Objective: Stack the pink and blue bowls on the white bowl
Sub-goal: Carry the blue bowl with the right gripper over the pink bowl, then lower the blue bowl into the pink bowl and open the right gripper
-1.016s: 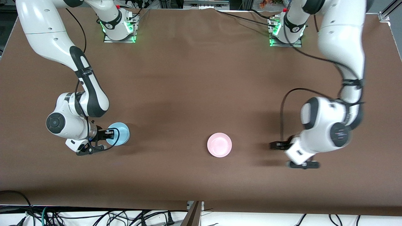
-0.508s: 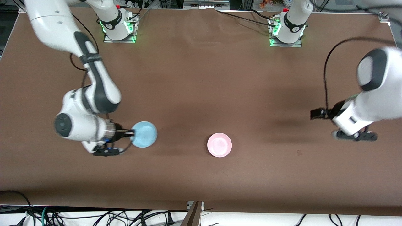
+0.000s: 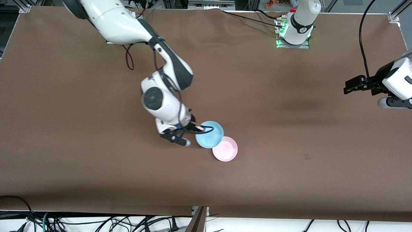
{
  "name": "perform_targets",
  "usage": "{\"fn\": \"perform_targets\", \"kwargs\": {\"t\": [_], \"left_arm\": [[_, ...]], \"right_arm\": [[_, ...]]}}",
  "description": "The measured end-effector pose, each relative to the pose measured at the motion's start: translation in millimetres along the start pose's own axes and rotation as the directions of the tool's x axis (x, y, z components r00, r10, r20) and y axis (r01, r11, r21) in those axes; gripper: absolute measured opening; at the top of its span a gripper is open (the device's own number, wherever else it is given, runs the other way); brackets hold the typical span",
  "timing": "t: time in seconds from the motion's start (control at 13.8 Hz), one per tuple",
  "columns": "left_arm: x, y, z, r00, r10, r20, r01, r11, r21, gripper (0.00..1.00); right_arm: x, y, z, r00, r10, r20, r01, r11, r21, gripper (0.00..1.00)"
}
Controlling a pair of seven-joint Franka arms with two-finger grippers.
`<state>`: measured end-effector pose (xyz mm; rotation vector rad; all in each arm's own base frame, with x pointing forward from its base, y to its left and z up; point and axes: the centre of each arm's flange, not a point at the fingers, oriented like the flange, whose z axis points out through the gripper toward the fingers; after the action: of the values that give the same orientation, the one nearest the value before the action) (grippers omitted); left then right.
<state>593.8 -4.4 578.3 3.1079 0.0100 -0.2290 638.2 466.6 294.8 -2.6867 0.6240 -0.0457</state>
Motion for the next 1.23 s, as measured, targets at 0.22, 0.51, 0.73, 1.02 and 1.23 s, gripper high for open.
{"fn": "perform_targets", "kwargs": {"t": [0.22,0.51,0.73,1.02,1.23], "left_arm": [[4,-1,14,1.000,-0.003,0.028,0.003,1.000,0.000,1.00],[6,-5,20,0.999,-0.008,0.039,0.008,1.000,0.000,1.00],[7,-7,21,0.999,-0.013,0.040,0.013,1.000,0.000,1.00],[8,-7,22,0.999,-0.012,0.041,0.012,1.000,0.000,1.00],[8,-7,21,0.999,-0.012,0.039,0.012,1.000,0.000,1.00]], "right_arm": [[-2,0,39,0.998,0.010,-0.062,-0.008,1.000,0.029,0.02],[-9,-11,50,0.994,-0.025,-0.103,0.030,0.999,0.045,0.02],[-16,-23,45,0.992,-0.020,-0.122,0.031,0.995,0.090,0.02],[-11,-21,52,0.988,-0.015,-0.151,0.034,0.992,0.123,0.02],[-14,-20,60,0.988,-0.017,-0.156,0.038,0.991,0.131,0.02]]}}
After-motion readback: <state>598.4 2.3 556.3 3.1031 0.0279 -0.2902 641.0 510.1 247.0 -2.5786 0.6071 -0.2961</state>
